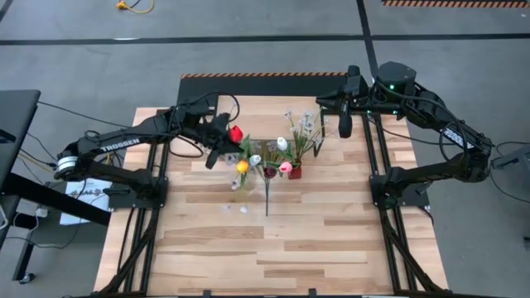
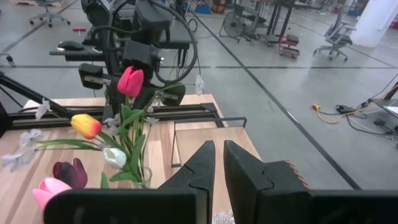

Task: Pick and place flowers into a vace then onto a shelf
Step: Put the red flower into the transparent vase, then put the white flower into the red vase

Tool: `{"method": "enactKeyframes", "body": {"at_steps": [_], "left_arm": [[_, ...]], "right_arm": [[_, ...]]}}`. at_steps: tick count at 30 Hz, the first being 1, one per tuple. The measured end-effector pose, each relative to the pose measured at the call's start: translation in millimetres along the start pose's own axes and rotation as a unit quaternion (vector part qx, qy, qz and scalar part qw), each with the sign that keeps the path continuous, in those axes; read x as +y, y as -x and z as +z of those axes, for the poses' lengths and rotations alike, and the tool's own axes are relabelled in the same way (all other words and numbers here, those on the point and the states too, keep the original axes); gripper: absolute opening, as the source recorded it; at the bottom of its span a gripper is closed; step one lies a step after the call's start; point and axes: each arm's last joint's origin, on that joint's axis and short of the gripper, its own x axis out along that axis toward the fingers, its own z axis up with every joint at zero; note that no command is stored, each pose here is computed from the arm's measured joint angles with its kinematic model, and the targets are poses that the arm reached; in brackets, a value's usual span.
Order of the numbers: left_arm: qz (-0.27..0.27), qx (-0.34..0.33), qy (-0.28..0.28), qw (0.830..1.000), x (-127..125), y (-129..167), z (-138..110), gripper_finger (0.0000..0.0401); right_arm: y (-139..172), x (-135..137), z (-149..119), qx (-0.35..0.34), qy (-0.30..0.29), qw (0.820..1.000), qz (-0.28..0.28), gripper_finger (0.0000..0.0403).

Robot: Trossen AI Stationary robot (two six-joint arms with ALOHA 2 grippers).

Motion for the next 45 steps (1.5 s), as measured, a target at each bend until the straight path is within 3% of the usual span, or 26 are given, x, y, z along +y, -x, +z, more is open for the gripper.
{"method": "enactKeyframes", "body": {"at_steps": [15, 26, 31, 45], "left_arm": [[-0.002, 0.003, 0.005, 1.0, 2.7, -2.3, -1.5, 0.0019], [0.01, -0.011, 0.027, 1.0, -1.6, 9.6, 2.7, 0.0126], [0.025, -0.012, 0.038, 0.999, -6.9, 18.8, 3.6, 0.0157], [0.058, -0.057, 0.04, 0.996, -27.9, 53.2, 11.9, 0.0158]], "right_arm": [[0.0, 0.1, -0.2, 0.001, 0.004, 1.0, 0.0, 0.0027], [0.0, 0.1, -0.3, 0.001, 0.004, 1.0, 0.001, 0.0027], [0.0, 0.1, -0.3, 0.001, 0.004, 1.0, 0.001, 0.0027], [0.0, 0.1, -0.3, 0.002, 0.004, 1.0, 0.001, 0.0027]]}}
